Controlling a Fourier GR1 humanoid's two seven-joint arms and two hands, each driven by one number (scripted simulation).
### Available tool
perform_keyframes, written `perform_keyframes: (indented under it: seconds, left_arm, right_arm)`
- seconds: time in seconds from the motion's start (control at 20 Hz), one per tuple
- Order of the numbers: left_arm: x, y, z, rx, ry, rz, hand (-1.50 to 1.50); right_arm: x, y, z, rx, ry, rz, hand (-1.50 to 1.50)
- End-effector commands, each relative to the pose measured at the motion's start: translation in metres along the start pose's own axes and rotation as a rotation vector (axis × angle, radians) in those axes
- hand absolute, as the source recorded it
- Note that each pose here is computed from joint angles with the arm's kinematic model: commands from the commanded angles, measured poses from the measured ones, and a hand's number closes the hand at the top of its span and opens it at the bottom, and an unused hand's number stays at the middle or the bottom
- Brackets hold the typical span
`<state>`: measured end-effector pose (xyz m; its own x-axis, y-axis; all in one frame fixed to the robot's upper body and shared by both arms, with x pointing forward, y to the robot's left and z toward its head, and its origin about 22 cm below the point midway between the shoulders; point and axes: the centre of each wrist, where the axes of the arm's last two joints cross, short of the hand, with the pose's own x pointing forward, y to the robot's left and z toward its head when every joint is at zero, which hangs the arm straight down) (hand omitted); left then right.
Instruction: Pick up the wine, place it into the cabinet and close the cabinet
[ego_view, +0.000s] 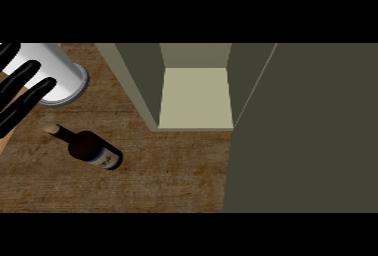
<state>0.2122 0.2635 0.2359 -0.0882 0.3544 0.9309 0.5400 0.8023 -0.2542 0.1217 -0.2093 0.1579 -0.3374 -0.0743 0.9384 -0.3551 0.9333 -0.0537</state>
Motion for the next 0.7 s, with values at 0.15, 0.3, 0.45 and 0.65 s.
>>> perform_keyframes:
  seconds: [0.15, 0.3, 0.45, 0.65]
  left_arm:
    - [0.009, -0.019, 0.010, 0.029, 0.015, 0.015, -1.50]
    - [0.019, -0.034, 0.021, 0.041, 0.025, 0.028, -1.50]
    - [0.031, -0.030, 0.021, 0.068, -0.013, -0.008, -1.50]
    - [0.042, -0.024, 0.012, 0.101, -0.008, -0.024, -1.50]
  right_arm:
    - [0.046, 0.012, 0.018, -0.024, -0.055, -0.023, -1.50]
    - [0.049, 0.012, 0.025, -0.015, -0.027, -0.005, -1.50]
    - [0.054, 0.010, 0.018, 0.004, -0.042, -0.009, -1.50]
    - [0.045, 0.010, 0.024, -0.017, -0.025, 0.001, -1.50]
